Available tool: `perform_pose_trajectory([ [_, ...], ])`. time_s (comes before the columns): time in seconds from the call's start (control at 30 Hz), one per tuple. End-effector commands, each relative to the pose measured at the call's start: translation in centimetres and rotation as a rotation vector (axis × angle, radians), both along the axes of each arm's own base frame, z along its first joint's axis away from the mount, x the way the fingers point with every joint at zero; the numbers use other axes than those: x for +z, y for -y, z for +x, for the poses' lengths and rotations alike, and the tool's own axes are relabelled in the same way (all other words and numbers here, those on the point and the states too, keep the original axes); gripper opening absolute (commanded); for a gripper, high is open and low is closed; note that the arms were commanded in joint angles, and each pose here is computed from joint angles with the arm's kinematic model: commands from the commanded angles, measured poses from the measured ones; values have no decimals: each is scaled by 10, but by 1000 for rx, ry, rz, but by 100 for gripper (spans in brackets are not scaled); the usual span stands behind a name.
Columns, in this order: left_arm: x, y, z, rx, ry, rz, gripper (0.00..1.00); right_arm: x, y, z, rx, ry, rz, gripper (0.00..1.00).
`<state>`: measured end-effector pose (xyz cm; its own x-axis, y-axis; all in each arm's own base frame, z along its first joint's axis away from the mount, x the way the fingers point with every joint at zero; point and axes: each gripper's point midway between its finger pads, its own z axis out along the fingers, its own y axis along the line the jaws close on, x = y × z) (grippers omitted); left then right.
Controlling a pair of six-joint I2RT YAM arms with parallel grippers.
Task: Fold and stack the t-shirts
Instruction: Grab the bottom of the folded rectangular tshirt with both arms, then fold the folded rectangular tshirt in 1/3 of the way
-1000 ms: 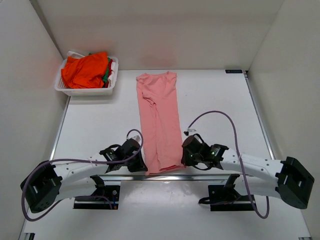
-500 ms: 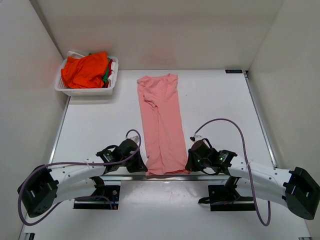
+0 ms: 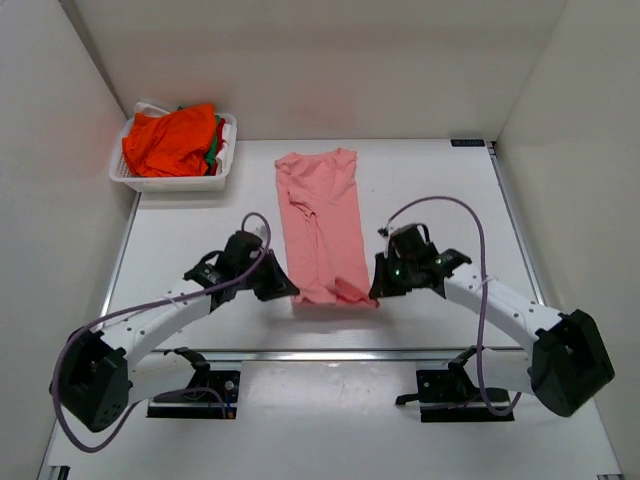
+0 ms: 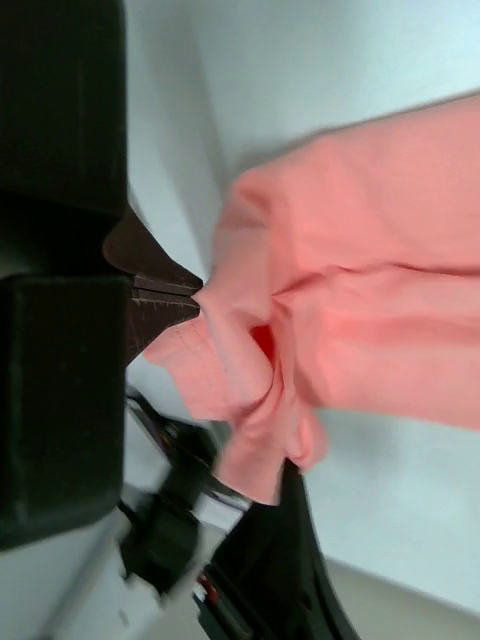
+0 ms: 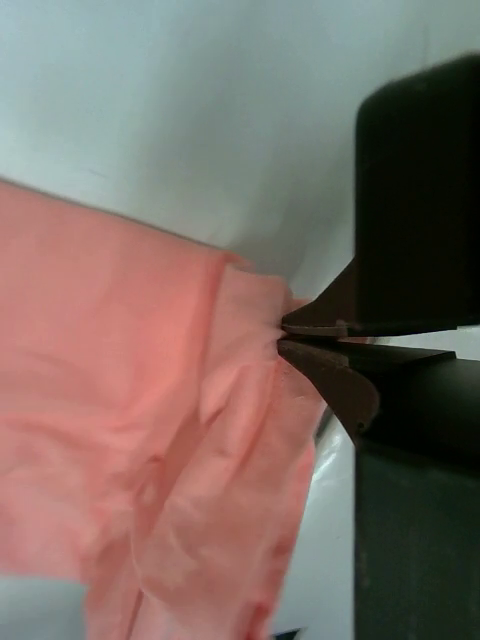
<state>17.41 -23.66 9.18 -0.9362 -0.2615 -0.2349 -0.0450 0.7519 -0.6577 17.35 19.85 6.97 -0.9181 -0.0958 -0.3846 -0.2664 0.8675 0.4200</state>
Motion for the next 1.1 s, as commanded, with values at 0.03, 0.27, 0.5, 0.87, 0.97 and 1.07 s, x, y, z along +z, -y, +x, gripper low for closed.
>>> perform_pose_trajectory([
  [0.03, 52, -13, 73, 91, 126, -57, 0, 36, -4, 61, 84, 96, 21, 0],
  [0.27, 43, -17, 164, 154, 137, -20, 0, 56, -10, 171, 80, 197, 8, 0],
  [0.5, 12, -28, 231, 217, 129, 35, 0, 33, -16, 257, 80, 186, -15, 0],
  [0.87, -4, -60, 296, 370, 192, 40, 24, 9, -33, 331, 76, 198, -50, 12],
  [0.97, 8, -59, 321, 371, 246, -19, 48, 19, -20, 349, 0, 248, -98, 18],
  [1.07, 36, -66, 344, 382, 312, -70, 64, 47, 5, 368, -120, 355, -167, 34],
])
